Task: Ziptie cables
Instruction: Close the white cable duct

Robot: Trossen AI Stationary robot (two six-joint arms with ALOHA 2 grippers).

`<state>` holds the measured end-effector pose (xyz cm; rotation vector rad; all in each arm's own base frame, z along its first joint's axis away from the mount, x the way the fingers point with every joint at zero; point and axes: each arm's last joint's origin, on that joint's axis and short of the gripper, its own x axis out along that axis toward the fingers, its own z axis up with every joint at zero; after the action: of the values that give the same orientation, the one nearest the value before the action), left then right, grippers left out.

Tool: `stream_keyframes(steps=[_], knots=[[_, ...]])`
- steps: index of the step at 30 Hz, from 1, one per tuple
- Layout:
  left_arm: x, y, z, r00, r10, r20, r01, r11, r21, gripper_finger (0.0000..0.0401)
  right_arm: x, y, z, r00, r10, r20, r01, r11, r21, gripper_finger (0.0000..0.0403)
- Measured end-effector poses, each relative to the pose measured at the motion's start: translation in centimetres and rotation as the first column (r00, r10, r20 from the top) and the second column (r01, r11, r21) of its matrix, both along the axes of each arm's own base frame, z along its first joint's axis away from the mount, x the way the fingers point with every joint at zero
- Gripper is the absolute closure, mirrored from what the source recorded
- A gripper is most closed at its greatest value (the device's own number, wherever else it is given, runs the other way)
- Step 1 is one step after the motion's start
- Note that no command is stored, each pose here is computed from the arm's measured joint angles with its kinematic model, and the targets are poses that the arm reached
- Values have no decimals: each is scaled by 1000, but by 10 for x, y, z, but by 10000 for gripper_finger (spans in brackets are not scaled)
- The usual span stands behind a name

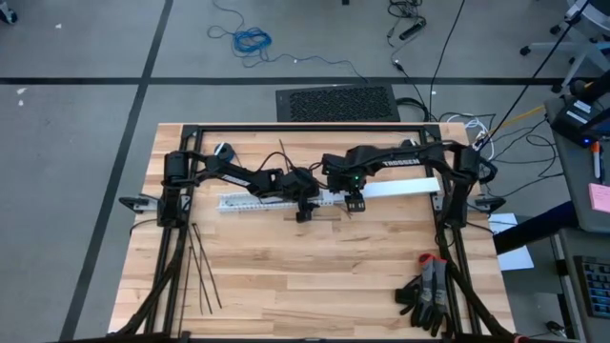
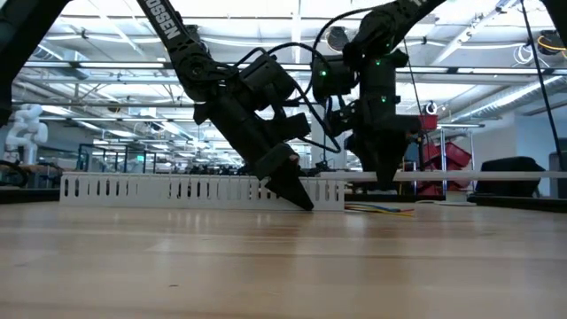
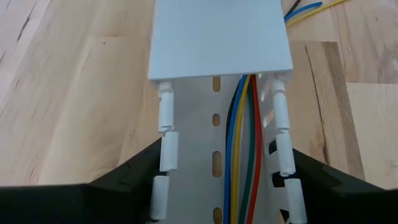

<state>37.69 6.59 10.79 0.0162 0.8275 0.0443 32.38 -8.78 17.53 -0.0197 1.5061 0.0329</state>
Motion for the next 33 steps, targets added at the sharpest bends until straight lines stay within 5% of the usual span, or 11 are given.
stream_keyframes(steps=[16, 25, 33], knots=[[0, 0, 0, 1000, 1, 0, -1, 1000, 0, 163, 3, 1, -8, 1000, -24, -16, 25, 1000, 6, 187], [0, 0, 0, 1000, 2, 0, -2, 1000, 1, 163, 5, 3, -4, 1000, -9, -28, 10, 1000, 6, 45], [0, 0, 0, 1000, 2, 0, -2, 1000, 0, 163, 7, 6, 23, 1000, -11, -19, 12, 998, 63, 25]])
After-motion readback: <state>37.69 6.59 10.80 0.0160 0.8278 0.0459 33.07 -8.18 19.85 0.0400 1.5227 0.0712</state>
